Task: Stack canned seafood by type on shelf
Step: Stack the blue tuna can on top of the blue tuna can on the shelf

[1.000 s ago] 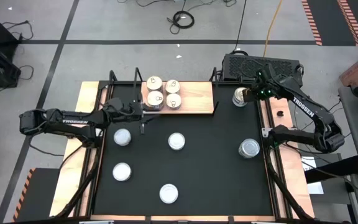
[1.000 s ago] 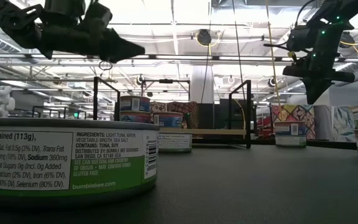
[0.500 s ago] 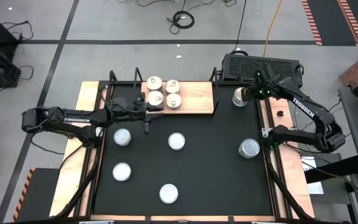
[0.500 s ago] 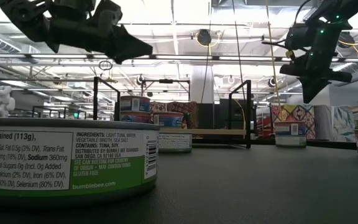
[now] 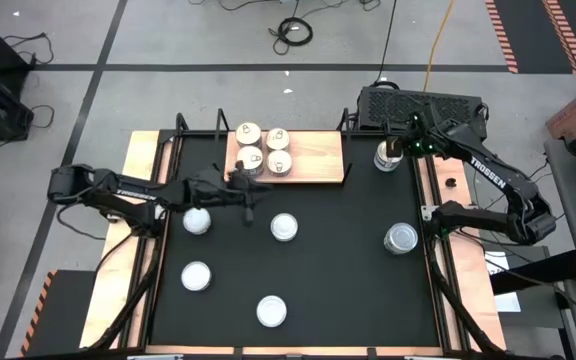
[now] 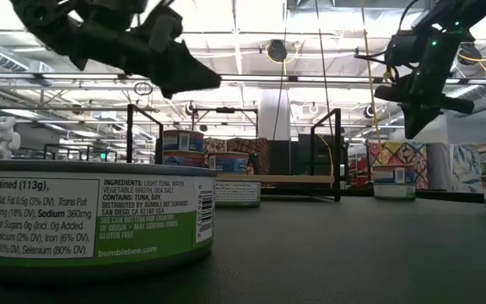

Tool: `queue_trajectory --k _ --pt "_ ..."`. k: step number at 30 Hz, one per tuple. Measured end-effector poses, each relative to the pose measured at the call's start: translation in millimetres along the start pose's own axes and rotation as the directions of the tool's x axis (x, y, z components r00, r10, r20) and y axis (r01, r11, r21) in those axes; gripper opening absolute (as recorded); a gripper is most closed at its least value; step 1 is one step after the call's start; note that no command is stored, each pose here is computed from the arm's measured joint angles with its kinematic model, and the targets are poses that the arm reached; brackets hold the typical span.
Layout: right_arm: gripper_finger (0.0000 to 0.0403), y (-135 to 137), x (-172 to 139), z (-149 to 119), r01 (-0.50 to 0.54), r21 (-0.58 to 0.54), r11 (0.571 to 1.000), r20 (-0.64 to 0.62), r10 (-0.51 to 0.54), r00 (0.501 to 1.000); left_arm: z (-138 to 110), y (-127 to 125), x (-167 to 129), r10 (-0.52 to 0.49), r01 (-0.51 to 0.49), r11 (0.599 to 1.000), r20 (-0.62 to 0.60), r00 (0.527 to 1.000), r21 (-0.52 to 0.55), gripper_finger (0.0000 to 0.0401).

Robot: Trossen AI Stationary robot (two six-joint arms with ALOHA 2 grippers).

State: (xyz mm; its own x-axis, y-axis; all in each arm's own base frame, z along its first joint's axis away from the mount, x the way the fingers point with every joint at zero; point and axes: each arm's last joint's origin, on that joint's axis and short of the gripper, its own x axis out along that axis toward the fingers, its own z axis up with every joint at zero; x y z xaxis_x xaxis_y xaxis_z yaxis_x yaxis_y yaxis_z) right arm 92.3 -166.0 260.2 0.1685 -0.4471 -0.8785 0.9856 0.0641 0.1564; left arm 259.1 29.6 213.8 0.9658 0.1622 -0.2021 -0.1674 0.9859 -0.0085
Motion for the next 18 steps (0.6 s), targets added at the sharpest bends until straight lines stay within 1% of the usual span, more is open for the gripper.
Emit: queue_trajectory --k 2,4,6,8,13,18 --pt "0.0027 0 3 1 0.024 0.012 1.000 -0.003 -0.024 1.000 -4 -9 7 -0.018 0.020 1.000 -0.112 0.994 0.022 0.0093" --pt "0.0046 0 6 1 0.041 0.029 0.999 -0.010 -0.040 0.999 -5 -16 12 0.029 -0.015 0.997 -0.202 0.979 0.070 0.0093" --pt "0.0068 1 9 2 0.048 0.035 0.998 -0.023 -0.047 0.999 5 -22 16 0.096 -0.077 0.992 -0.202 0.975 0.099 0.0093" --pt "0.0093 0 10 2 0.065 0.033 0.997 -0.027 -0.064 0.998 14 -29 16 0.130 -0.106 0.985 -0.185 0.974 0.134 0.0093" --pt "0.0158 0 14 1 0.091 0.007 0.996 -0.056 -0.091 0.994 14 -45 13 0.090 -0.061 0.986 -0.190 0.978 0.154 0.0093" --pt "0.0209 -3 13 -4 0.115 -0.011 0.993 -0.107 -0.115 0.988 16 -46 14 0.093 -0.068 0.987 -0.167 0.982 0.148 0.0093"
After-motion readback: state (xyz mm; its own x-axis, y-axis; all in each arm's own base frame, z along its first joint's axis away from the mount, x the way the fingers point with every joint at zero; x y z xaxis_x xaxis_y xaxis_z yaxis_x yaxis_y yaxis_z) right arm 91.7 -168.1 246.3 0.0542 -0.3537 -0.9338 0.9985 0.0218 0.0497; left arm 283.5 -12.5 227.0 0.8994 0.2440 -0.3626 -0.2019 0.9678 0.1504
